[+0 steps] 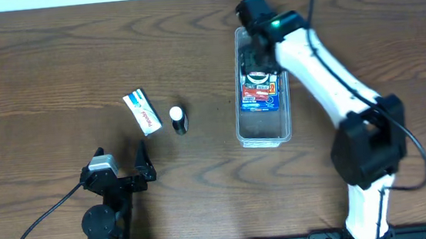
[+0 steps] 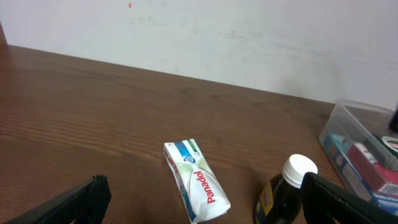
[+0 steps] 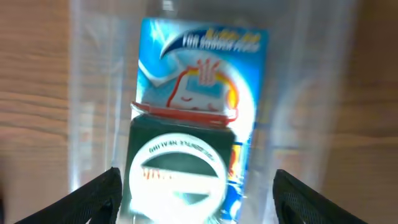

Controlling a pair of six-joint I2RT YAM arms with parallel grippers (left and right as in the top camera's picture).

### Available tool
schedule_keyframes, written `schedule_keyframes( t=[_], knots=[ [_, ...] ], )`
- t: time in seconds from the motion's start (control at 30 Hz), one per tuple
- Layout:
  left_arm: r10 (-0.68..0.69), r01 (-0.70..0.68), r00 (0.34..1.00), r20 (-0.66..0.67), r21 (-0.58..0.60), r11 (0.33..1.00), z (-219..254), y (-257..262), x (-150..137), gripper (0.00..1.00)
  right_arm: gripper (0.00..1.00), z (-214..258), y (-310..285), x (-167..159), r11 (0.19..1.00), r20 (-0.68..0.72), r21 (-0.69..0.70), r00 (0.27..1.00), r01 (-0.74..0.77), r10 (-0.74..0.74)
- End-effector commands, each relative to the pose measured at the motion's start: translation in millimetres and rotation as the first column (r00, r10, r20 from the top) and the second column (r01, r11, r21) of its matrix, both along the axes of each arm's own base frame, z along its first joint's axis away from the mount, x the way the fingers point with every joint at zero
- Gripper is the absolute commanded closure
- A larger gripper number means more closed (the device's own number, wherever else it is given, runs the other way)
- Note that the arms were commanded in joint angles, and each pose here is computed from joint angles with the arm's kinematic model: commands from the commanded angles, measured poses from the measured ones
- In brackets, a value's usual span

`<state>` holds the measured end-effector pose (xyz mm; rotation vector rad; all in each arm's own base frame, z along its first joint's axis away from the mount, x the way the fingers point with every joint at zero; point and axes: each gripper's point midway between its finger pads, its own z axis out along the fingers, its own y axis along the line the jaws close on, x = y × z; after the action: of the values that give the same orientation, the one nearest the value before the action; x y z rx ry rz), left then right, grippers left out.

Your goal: Pack container

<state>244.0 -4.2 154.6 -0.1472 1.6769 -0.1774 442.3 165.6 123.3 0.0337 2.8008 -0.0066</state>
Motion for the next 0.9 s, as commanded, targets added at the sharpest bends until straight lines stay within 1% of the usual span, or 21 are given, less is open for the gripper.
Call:
schedule_keyframes(
  t=[0.0,0.03,0.13,0.23,0.3,0.37,0.53,0.7,0.77,0.87],
  knots=[
    [-0.001,0.002,0.999,-0.039,0.005,1.0,-16,0,0,0.02,0.21,105,-19,-4,0.998,0.211,0.023,0.976,-0.051,0.045],
    [-0.001,0.002,0.999,-0.039,0.005,1.0,-16,0,0,0.02,0.19,117,-28,-9,0.999,0.228,0.007,0.973,-0.04,0.037],
    [-0.001,0.002,0.999,-0.039,0.004,1.0,-16,0,0,0.02,0.16,154,-73,-27,0.997,0.287,-0.054,0.957,0.059,-0.041],
    [-0.001,0.002,0.999,-0.039,0.004,1.0,-16,0,0,0.02,0.14,173,-116,-42,0.987,0.302,-0.06,0.945,0.149,-0.125],
    [-0.001,0.002,0.999,-0.039,0.005,1.0,-16,0,0,0.02,0.06,177,-144,-51,0.975,0.288,-0.066,0.94,0.213,-0.186],
    [-0.001,0.002,0.999,-0.039,0.004,1.0,-16,0,0,0.02,0.01,172,-172,-59,0.96,0.251,-0.078,0.937,0.269,-0.242],
    [-0.001,0.002,0.999,-0.039,0.004,1.0,-16,0,0,0.02,0.01,140,-205,-59,0.957,0.152,-0.085,0.953,0.277,-0.262],
    [-0.001,0.002,0.999,-0.039,0.005,1.0,-16,0,0,0.02,0.01,106,-238,-48,0.934,0.11,-0.1,0.937,0.342,-0.331],
    [-0.001,0.002,0.999,-0.039,0.005,1.0,-16,0,0,0.02,0.01,94,-248,-44,0.938,0.087,-0.099,0.942,0.331,-0.324],
    [-0.001,0.002,0.999,-0.039,0.005,1.0,-16,0,0,0.02,0.01,75,-257,-39,0.964,0.036,-0.078,0.967,0.254,-0.252]
  ],
)
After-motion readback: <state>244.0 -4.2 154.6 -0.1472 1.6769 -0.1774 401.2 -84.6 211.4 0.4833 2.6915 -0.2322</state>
